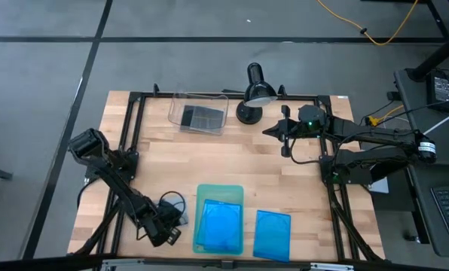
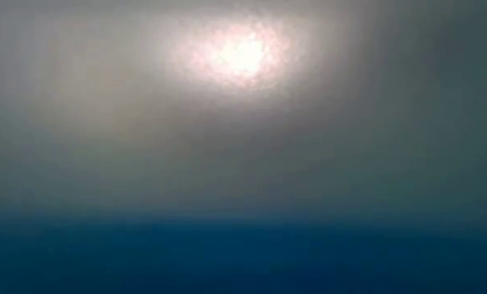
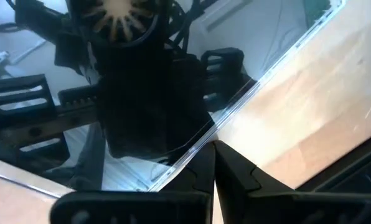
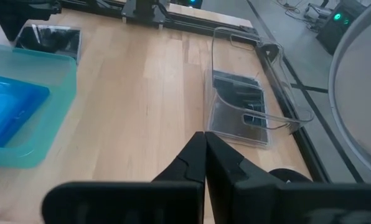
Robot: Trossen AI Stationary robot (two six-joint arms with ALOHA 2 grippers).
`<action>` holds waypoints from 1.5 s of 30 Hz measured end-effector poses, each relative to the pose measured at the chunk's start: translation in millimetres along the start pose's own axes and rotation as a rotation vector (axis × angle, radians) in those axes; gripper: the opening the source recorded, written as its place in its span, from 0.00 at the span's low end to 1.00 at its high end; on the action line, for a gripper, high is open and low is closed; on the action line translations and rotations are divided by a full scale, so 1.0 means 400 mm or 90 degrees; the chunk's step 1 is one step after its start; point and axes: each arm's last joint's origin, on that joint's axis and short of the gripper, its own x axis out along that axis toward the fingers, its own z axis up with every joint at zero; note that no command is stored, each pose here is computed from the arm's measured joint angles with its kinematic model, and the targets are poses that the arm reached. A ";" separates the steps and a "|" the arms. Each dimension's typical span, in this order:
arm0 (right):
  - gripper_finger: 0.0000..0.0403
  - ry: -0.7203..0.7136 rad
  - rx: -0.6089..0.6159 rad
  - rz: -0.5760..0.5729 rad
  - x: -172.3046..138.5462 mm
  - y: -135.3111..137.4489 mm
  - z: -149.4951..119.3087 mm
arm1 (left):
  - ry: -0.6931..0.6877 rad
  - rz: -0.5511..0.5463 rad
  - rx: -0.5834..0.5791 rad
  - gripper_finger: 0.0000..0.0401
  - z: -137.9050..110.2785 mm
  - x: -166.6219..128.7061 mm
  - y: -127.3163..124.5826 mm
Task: Pick & place jewel cases by type
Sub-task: Put the black CD case into the transparent bin
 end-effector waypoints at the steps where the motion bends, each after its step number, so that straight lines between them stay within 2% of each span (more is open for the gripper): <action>1: 0.01 0.000 -0.005 0.000 0.000 0.000 0.000 | -0.003 0.003 -0.001 0.00 0.006 0.000 -0.001; 8: 0.01 0.000 -0.018 0.000 0.000 0.000 0.000 | -0.020 0.033 -0.018 0.00 0.041 -0.002 0.000; 20: 0.01 0.001 -0.031 0.001 0.001 0.000 -0.001 | 0.013 0.082 0.036 0.00 0.138 -0.007 -0.005; 32: 0.01 0.019 -0.016 0.062 0.032 -0.005 -0.019 | 0.049 0.127 0.102 0.00 0.269 -0.020 0.009; 37: 0.01 0.032 -0.029 0.061 0.044 -0.013 -0.028 | 0.084 0.151 0.113 0.01 0.335 -0.031 0.031; 45: 0.01 0.019 -0.032 0.072 0.050 -0.027 -0.032 | 0.153 0.140 0.096 0.01 0.450 -0.048 0.078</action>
